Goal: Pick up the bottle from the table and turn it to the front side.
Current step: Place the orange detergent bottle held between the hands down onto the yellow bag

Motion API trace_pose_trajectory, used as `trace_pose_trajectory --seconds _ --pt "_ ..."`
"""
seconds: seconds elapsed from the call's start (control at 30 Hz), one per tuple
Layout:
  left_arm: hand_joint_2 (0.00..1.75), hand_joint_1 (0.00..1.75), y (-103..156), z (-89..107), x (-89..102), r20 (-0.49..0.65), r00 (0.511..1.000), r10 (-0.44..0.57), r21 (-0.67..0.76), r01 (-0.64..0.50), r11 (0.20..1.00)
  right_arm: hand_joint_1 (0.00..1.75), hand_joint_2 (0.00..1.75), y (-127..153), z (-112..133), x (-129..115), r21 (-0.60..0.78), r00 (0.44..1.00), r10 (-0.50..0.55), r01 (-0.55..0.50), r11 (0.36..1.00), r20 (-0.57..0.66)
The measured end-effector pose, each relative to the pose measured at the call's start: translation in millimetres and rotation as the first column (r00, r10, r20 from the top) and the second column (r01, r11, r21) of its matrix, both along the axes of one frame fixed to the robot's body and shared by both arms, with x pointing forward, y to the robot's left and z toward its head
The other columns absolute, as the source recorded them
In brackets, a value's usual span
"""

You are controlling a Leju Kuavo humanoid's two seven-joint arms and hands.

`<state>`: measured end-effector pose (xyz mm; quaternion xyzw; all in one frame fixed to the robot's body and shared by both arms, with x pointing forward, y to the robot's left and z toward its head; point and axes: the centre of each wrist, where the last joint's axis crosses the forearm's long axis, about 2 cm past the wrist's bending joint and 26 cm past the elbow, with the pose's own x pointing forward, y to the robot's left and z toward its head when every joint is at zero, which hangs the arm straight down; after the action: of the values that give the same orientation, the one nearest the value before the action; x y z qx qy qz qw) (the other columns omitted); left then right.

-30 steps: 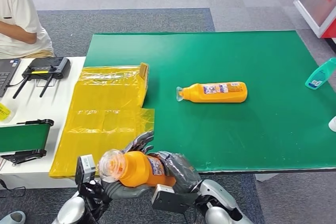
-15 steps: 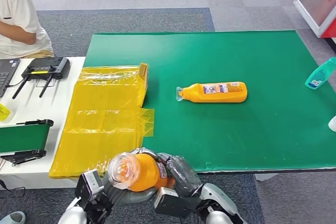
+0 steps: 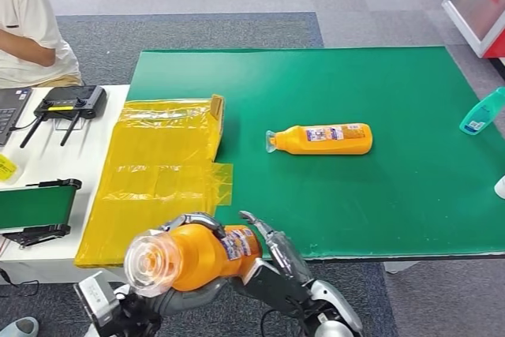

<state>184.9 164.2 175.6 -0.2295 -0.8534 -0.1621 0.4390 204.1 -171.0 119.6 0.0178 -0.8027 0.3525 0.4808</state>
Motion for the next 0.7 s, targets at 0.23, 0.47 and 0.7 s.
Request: trace_pose_trajectory --seconds 0.23,0.47,0.7 --pt "1.75 1.75 19.6 29.3 -0.2 0.247 0.850 0.466 0.106 -0.501 0.859 0.00 1.75 -14.8 12.2 -1.0 0.107 0.983 -0.183 0.185 0.977 -0.031" --pt "1.75 1.75 40.3 42.1 -2.7 0.481 0.568 0.667 0.173 -0.808 0.563 0.00 1.75 -28.3 22.0 -4.4 0.182 0.968 -0.247 0.249 0.951 -0.036" --pt "1.75 1.75 59.2 31.2 24.4 0.574 0.521 0.632 0.356 -0.853 0.381 0.00 1.75 -33.9 23.2 1.2 0.227 0.974 -0.226 0.224 0.948 -0.016"
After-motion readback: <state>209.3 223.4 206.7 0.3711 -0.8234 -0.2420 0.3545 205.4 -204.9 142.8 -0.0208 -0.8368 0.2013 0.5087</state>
